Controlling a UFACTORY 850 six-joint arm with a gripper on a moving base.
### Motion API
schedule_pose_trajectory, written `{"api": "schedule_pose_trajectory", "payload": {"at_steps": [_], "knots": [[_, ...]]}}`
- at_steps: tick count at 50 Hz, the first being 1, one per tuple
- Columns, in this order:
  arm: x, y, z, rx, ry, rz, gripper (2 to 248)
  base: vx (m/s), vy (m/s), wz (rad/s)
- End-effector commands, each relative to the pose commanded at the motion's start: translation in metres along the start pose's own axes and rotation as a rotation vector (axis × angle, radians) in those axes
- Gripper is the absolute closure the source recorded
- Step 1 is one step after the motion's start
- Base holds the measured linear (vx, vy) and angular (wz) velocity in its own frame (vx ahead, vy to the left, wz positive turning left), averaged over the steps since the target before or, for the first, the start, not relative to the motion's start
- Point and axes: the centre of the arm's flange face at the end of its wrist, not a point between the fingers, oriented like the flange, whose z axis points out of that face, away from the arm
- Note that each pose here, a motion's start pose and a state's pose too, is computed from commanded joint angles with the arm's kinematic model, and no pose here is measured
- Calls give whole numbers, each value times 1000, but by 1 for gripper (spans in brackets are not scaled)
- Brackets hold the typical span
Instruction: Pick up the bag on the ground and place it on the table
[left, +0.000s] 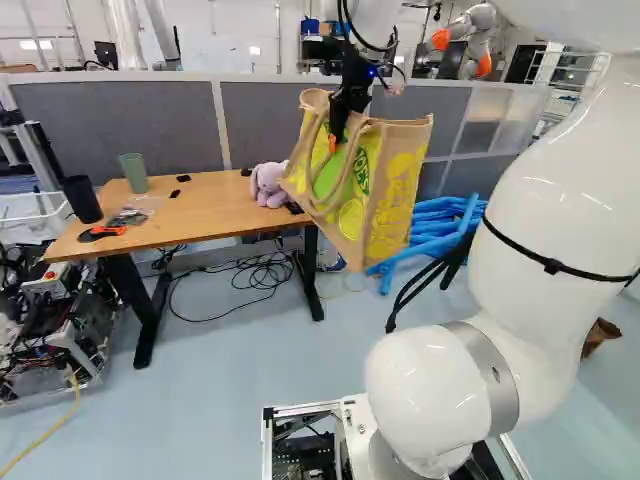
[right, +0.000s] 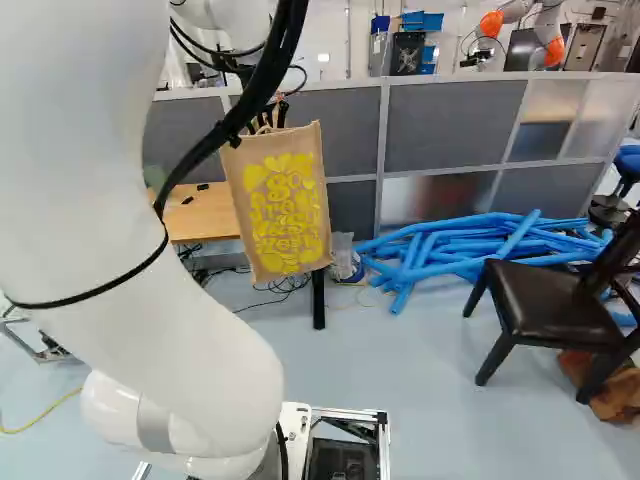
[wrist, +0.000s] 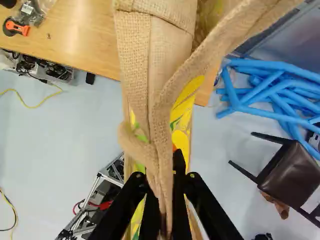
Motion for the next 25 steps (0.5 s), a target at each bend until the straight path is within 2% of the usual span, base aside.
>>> {"api": "schedule_pose_trajectory", "payload": {"at_steps": [25], "knots": [[0,0,0,0,0,0,227,-5,196,200]]}}
